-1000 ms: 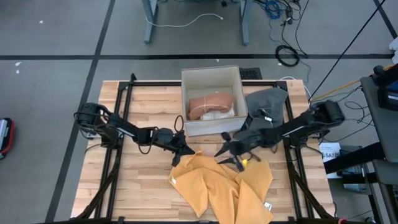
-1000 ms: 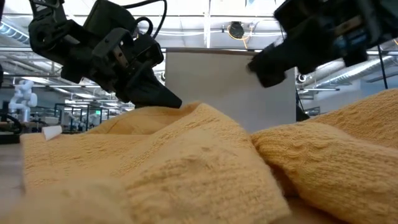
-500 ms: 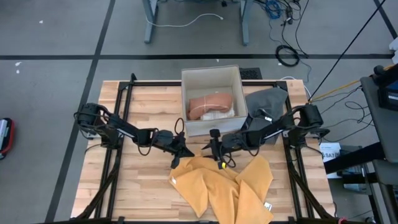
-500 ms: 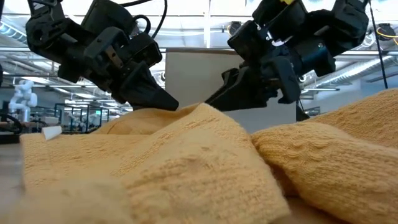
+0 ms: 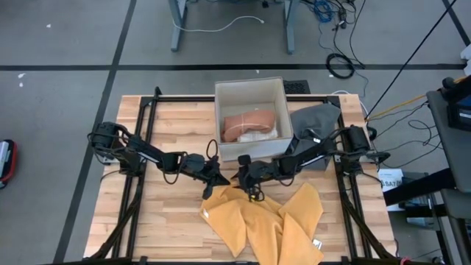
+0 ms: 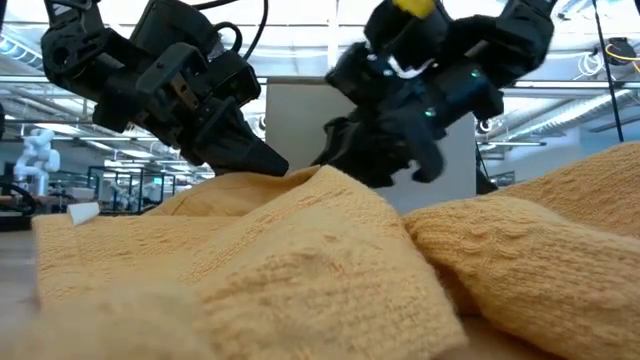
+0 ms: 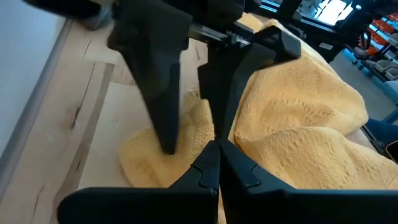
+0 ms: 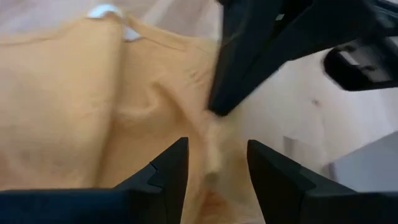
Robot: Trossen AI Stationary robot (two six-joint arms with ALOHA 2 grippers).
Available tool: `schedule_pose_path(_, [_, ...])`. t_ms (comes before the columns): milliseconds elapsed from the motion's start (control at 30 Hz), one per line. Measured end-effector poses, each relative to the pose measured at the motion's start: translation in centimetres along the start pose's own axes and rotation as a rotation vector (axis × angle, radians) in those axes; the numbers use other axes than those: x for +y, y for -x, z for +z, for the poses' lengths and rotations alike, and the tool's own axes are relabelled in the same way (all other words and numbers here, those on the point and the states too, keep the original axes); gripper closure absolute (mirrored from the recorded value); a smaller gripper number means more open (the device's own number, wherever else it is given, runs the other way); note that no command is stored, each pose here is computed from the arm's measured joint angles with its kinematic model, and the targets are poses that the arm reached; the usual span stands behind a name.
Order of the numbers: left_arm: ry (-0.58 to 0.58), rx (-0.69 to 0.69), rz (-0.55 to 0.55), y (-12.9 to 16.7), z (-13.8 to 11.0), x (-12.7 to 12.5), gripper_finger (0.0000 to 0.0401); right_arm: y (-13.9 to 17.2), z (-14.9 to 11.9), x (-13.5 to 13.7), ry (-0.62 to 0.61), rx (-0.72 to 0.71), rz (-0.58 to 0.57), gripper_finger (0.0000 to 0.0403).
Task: Fold towel
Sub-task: Fold the orange towel
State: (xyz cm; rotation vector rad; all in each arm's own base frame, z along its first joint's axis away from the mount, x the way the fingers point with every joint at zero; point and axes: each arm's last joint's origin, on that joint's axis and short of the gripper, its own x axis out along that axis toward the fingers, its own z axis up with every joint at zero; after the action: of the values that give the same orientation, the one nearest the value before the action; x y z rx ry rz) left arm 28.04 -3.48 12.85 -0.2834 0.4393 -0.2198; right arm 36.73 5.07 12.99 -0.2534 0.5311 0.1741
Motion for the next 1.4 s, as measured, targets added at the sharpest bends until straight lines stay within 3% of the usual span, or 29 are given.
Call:
schedule_pose_path(300, [0.0,-0.001,0.001,0.0,0.0,0.0,0.0401,-0.5,1.2,-0.1,0.029,0.097,-0.031,0.0274])
schedule_pose_path(733, [-0.022,-0.001,0.002,0.0,0.0,0.0,0.0401,-0.5,2.1,0.3,0.078,0.112,-0.013,0.0392])
schedule_pose_path(867, [-0.02,-0.005,0.016,0.0,0.0,0.0,0.0396,-0.2,1.7,0.4,0.086,0.174,0.003,0.0398])
schedule_pose_path(1033, [-0.091,-0.026,0.02,0.0,0.2,0.0,0.0363,1.9,3.0,0.0,0.091,0.184,0.01,0.04])
schedule_pose_path(1400, [-0.275,-0.278,0.031,0.4,2.6,-0.5,0.0268,10.5,8.2,-1.5,0.118,0.046,0.026,0.0402])
